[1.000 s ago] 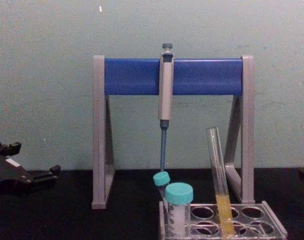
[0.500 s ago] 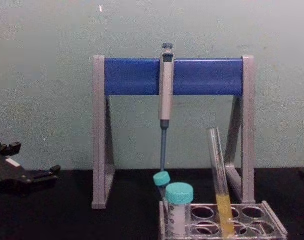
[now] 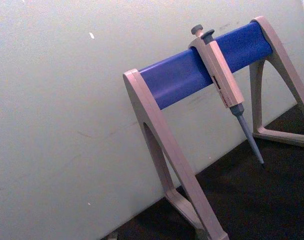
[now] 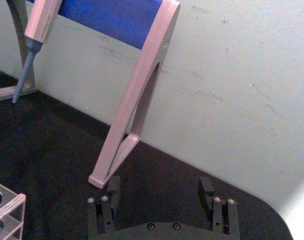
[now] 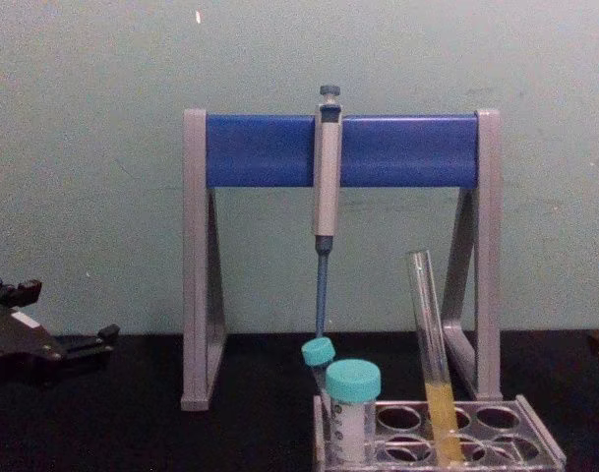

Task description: Pick up the test tube from the test tube rack, shake it, then place it back into the test tube rack.

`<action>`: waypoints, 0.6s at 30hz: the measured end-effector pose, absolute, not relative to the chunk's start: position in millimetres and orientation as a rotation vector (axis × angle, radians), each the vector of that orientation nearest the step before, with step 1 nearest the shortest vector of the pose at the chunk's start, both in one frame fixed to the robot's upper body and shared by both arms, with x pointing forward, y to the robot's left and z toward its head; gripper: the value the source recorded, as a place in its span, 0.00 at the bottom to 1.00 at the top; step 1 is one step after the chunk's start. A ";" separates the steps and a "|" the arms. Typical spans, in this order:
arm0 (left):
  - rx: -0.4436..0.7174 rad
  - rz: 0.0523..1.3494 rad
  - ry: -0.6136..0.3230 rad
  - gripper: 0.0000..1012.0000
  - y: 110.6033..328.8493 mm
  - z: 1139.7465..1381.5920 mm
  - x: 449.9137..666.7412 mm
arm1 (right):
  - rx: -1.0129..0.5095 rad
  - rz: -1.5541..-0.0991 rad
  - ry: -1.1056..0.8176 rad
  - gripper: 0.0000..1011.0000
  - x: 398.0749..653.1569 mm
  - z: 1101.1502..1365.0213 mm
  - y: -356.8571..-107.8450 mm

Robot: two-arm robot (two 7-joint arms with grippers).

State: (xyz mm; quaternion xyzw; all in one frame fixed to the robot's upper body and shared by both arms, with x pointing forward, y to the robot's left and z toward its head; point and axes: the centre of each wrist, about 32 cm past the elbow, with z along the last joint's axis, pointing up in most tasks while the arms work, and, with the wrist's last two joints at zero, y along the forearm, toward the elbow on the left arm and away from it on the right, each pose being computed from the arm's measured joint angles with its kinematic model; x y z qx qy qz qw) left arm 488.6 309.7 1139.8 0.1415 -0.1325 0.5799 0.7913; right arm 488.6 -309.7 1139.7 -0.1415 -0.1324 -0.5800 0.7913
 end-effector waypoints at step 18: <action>0.304 1.248 -0.285 0.99 309.7 1139.8 488.6 | -0.293 -1.230 -0.314 0.99 486.3 1143.8 -310.0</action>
